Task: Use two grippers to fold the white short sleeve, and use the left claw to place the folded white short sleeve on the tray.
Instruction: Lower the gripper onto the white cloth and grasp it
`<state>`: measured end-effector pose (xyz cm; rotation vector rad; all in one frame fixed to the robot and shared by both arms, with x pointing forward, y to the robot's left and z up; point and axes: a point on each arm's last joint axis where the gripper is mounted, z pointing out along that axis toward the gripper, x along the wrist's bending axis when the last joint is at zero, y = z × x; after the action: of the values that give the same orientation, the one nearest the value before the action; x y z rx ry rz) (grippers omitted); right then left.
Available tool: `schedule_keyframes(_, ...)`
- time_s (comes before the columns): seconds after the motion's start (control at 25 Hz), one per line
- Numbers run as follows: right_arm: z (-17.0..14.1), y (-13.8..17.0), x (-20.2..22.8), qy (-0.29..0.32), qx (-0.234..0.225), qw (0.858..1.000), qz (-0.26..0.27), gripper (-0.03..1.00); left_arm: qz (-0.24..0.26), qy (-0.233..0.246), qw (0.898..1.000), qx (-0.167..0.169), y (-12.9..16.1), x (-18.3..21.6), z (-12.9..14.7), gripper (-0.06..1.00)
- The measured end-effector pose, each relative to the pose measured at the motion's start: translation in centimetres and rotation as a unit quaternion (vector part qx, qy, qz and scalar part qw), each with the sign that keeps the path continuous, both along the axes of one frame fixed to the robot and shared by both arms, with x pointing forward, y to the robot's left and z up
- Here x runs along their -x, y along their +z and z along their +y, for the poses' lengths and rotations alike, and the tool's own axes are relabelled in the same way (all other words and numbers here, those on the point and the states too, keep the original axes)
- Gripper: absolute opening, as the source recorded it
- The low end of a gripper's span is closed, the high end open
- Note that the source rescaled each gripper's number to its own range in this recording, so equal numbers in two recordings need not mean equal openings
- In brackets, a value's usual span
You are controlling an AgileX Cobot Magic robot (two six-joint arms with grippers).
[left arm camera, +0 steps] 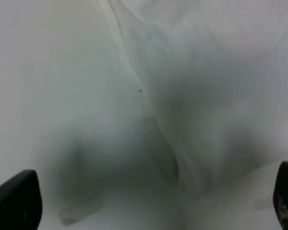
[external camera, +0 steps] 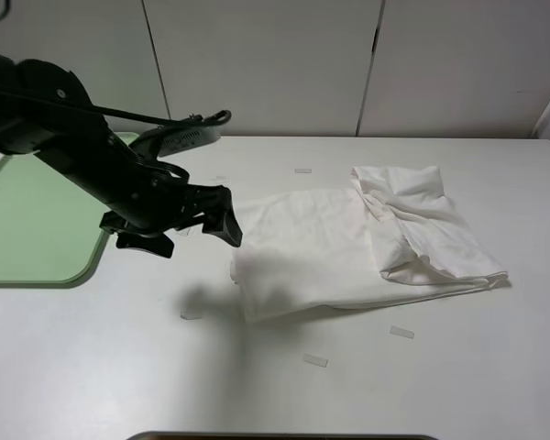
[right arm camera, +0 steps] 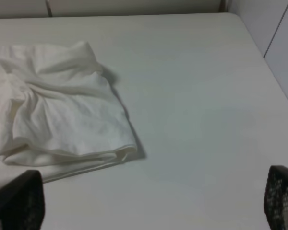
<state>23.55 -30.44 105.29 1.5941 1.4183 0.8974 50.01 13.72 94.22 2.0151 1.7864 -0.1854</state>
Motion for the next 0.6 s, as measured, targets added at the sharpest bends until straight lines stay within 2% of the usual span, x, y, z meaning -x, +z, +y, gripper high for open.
schedule_keyframes(0.28,0.0,0.0,0.0,0.000,0.000,1.000,0.000,1.00,-0.007,0.003,1.000,-0.018,-4.3,-0.2,-2.7,0.96)
schedule_keyframes(0.6,0.0,0.0,0.0,0.000,0.000,1.000,0.000,1.00,-0.027,0.025,0.999,-0.033,-7.3,-0.3,-4.2,0.96)
